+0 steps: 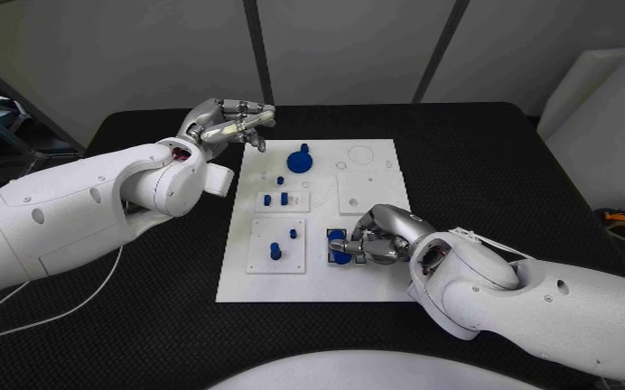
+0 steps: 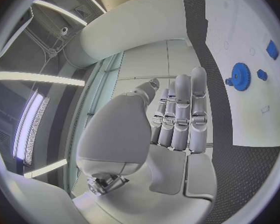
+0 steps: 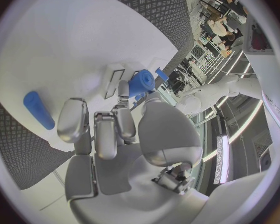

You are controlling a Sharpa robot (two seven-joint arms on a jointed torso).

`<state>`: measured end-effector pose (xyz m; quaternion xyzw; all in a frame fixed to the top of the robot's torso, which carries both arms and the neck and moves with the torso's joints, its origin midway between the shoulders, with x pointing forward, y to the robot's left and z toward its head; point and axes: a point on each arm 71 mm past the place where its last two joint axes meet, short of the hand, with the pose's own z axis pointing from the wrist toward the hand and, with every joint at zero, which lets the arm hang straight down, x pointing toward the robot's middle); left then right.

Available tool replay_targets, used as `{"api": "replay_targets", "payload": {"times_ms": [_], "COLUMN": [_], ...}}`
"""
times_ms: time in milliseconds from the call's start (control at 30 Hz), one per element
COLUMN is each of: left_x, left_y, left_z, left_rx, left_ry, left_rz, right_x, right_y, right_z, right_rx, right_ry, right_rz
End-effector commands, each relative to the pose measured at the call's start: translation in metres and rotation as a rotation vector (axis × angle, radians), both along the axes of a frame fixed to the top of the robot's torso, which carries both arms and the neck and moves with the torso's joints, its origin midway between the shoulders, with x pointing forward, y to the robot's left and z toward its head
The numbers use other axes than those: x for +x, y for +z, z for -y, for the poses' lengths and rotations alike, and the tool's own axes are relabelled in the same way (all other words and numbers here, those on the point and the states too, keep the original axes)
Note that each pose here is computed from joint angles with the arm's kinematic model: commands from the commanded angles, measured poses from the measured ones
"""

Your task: Assemble the parts on the task board

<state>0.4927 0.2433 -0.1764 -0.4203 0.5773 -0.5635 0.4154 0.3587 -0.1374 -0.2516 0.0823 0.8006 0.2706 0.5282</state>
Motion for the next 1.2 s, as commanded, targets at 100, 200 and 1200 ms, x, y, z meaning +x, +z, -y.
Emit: {"api": "replay_targets", "payload": {"times_ms": [100,200,1200], "left_x": [0.0001,0.0003,0.0003], "left_y": [0.0007,0.0006,0.0004], "left_z": [0.000,-0.001,-0.004], "left_rx": [-0.006,-0.005,-0.003], "left_ry": [-0.009,-0.007,-0.002], "left_rz": [0.002,0.002,0.003], "right_x": [-0.003,-0.006,-0.010], "right_y": [0.011,0.015,0.010], "right_z": [-0.001,0.001,0.014], "right_rx": [0.069,0.096,0.021], "right_ry": [0.016,0.027,0.089], "right_rz": [0.091,0.108,0.044]}}
